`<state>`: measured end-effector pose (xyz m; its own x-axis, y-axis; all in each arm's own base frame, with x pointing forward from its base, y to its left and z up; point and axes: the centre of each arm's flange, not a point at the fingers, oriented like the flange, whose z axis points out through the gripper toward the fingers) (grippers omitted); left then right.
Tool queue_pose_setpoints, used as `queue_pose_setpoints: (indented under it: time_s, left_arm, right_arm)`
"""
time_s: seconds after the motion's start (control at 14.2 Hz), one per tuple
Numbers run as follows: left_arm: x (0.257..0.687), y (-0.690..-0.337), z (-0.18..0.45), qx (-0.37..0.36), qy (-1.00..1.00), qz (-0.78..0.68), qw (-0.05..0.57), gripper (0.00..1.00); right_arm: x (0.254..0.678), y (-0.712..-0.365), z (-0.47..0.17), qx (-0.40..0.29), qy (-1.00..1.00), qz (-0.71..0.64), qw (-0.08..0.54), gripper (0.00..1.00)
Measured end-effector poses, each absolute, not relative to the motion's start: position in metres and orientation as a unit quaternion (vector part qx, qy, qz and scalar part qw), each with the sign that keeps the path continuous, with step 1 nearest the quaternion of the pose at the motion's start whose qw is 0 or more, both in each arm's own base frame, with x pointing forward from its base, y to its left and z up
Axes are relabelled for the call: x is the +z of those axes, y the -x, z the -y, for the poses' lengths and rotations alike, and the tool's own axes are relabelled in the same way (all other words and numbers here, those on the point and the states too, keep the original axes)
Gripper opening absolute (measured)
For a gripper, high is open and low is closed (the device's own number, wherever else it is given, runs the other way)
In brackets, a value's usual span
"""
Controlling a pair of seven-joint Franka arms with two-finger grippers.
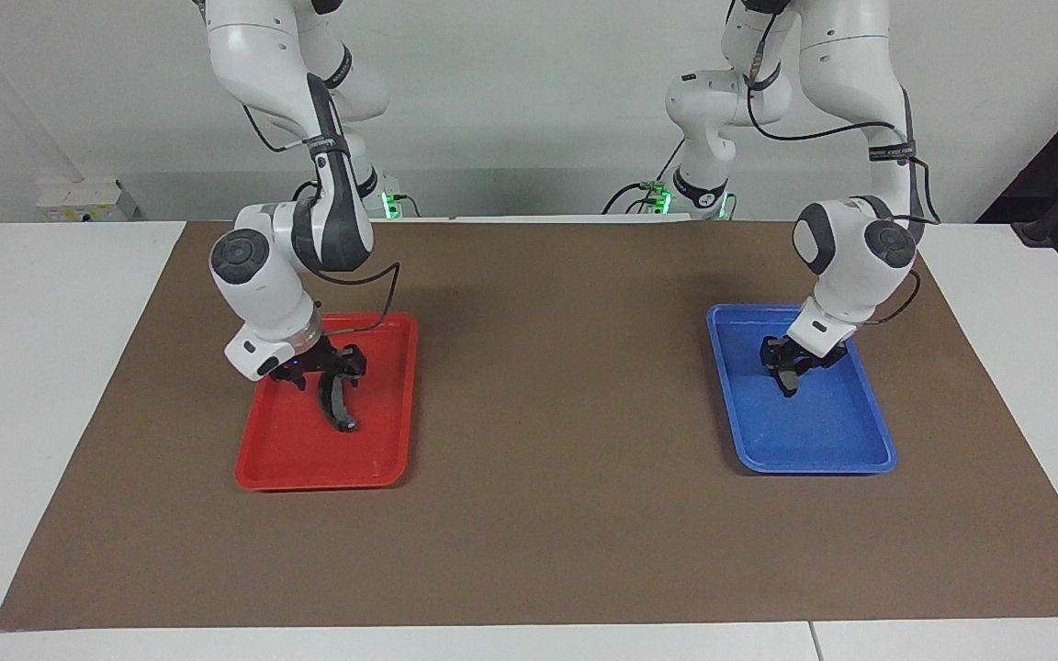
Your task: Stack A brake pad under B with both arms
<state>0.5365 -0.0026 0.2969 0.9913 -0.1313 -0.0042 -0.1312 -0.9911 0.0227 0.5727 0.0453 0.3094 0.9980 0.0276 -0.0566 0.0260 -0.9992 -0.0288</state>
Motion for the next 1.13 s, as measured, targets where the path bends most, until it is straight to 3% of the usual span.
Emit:
queue_pose_setpoints:
  time_s: [0.21, 0.28, 0.35, 0.77, 1.13]
  left_arm:
    - [0.299, -0.538, 0.003, -0.003, -0.998, 0.068, 0.011, 0.46]
    - [0.302, -0.54, 0.003, -0.006, -0.998, 0.068, 0.012, 0.44]
    - [0.307, -0.543, 0.003, -0.011, -0.998, 0.068, 0.013, 0.4]
    - [0.371, -0.574, 0.016, -0.021, -0.997, 0.074, 0.016, 0.4]
    - [0.41, -0.575, 0.129, 0.0, -1.0, 0.027, 0.012, 0.4]
  right_arm:
    - [0.297, -0.573, -0.045, 0.035, 0.999, 0.015, 0.012, 0.91]
    - [0.297, -0.573, -0.046, 0.035, 0.999, 0.019, 0.012, 0.85]
    - [0.298, -0.573, -0.046, 0.035, 0.999, 0.027, 0.013, 0.85]
    - [0.298, -0.573, -0.045, 0.034, 0.998, 0.049, 0.014, 0.74]
    - [0.298, -0.574, -0.038, 0.034, 0.997, 0.065, 0.014, 0.72]
